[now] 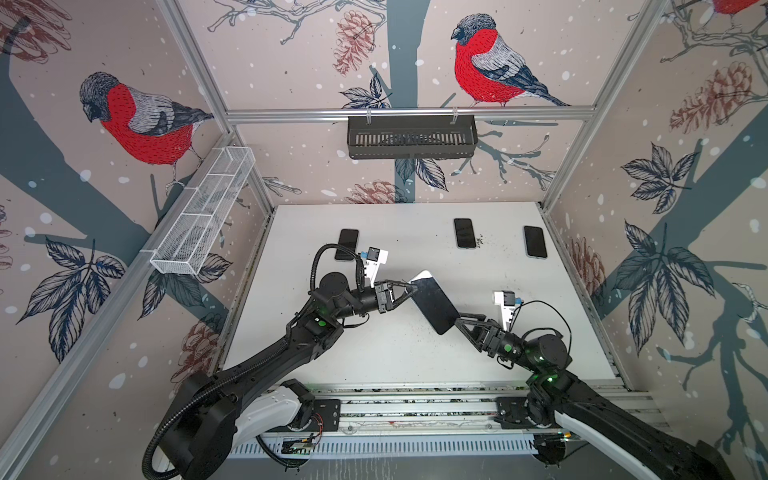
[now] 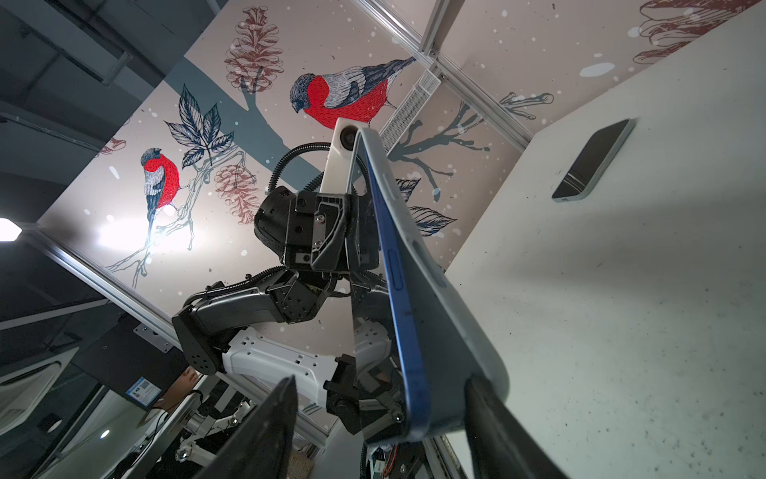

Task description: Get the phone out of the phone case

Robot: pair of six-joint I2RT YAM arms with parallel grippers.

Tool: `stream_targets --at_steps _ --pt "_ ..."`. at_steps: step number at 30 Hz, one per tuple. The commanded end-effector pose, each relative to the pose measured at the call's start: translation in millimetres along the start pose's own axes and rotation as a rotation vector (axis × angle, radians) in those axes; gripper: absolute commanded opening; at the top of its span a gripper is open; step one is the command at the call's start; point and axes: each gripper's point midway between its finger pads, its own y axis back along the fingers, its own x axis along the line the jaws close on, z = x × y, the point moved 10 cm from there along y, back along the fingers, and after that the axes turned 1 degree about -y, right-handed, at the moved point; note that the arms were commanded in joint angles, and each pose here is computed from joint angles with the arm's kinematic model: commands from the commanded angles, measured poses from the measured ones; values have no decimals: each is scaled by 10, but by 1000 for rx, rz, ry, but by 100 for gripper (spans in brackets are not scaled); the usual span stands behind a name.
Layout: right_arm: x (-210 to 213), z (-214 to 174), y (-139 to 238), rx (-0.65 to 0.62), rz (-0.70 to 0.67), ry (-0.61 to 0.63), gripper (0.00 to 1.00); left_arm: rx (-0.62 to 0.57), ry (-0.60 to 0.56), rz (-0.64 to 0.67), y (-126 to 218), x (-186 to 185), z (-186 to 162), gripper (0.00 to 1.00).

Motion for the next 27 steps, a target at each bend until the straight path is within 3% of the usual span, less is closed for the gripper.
stream_targets --at_steps 1,27 --pt "-103 -68 38 5 -43 -11 66 -37 -73 -96 9 -174 82 0" --pt "-237 -264 170 20 -60 -34 65 -57 -90 -89 0 -233 149 0"
